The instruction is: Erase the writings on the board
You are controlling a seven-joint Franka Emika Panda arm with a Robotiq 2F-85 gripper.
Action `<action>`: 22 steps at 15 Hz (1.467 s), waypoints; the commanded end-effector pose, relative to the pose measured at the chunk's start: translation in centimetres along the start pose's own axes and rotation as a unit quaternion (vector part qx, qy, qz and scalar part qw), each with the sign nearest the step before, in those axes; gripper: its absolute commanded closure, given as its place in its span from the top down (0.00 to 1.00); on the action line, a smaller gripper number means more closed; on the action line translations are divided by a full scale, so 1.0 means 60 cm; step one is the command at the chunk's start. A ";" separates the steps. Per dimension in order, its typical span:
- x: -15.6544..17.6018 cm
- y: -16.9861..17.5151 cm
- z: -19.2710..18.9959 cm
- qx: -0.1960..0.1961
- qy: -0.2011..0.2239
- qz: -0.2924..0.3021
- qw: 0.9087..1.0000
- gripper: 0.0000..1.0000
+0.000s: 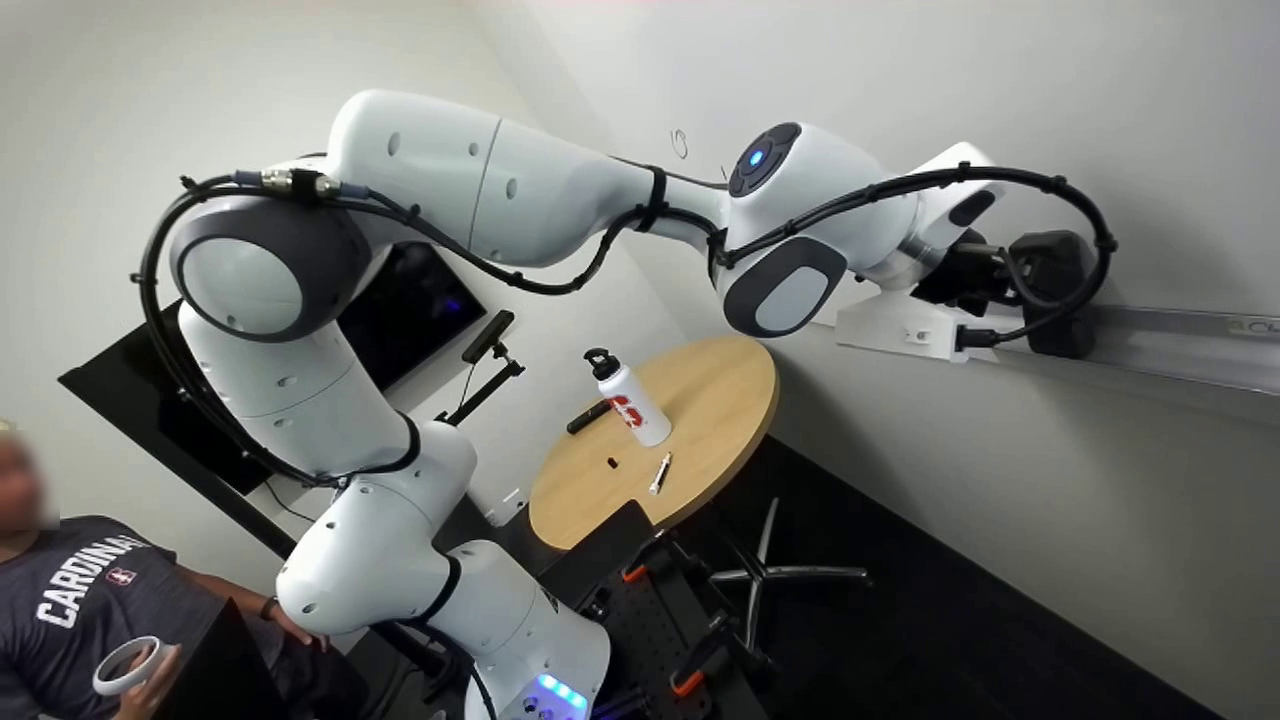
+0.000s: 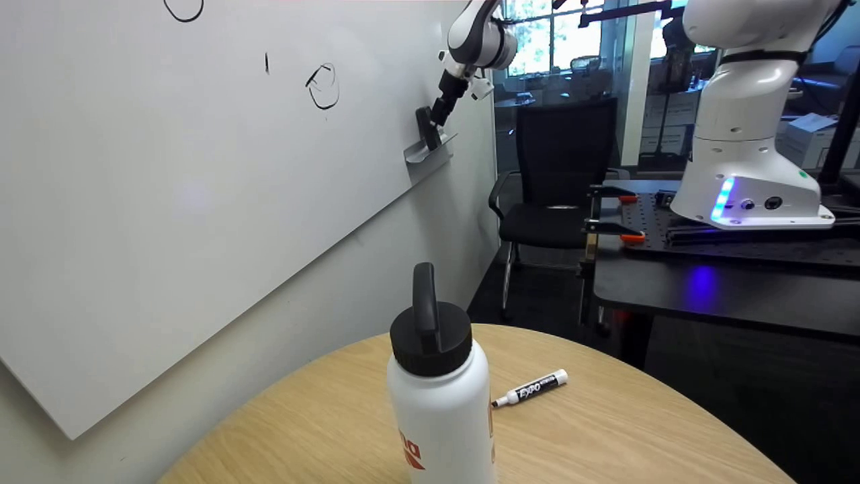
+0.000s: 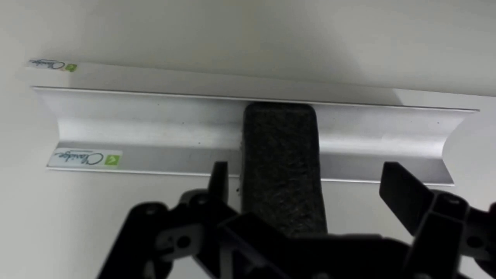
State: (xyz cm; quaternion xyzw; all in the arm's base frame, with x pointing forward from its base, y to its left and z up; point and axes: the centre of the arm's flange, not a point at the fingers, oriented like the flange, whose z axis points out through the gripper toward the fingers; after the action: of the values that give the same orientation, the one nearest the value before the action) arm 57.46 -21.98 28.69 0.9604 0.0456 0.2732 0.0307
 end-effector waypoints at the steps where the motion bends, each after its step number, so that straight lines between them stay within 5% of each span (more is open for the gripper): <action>1: 0.013 -0.010 0.001 -0.017 0.003 0.008 1.000 1.00; 16: 0.032 0.002 0.008 -0.037 0.018 0.034 0.999 1.00; 17: 0.033 0.003 0.009 -0.036 0.018 0.035 0.999 0.75; 19: 0.034 0.002 0.009 -0.035 0.018 0.032 0.999 0.68; 22: 0.035 0.003 0.009 -0.035 0.019 0.031 0.999 0.42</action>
State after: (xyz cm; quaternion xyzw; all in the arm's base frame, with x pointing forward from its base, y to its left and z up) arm 58.78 -21.85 29.26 0.9581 0.0128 0.2818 0.0497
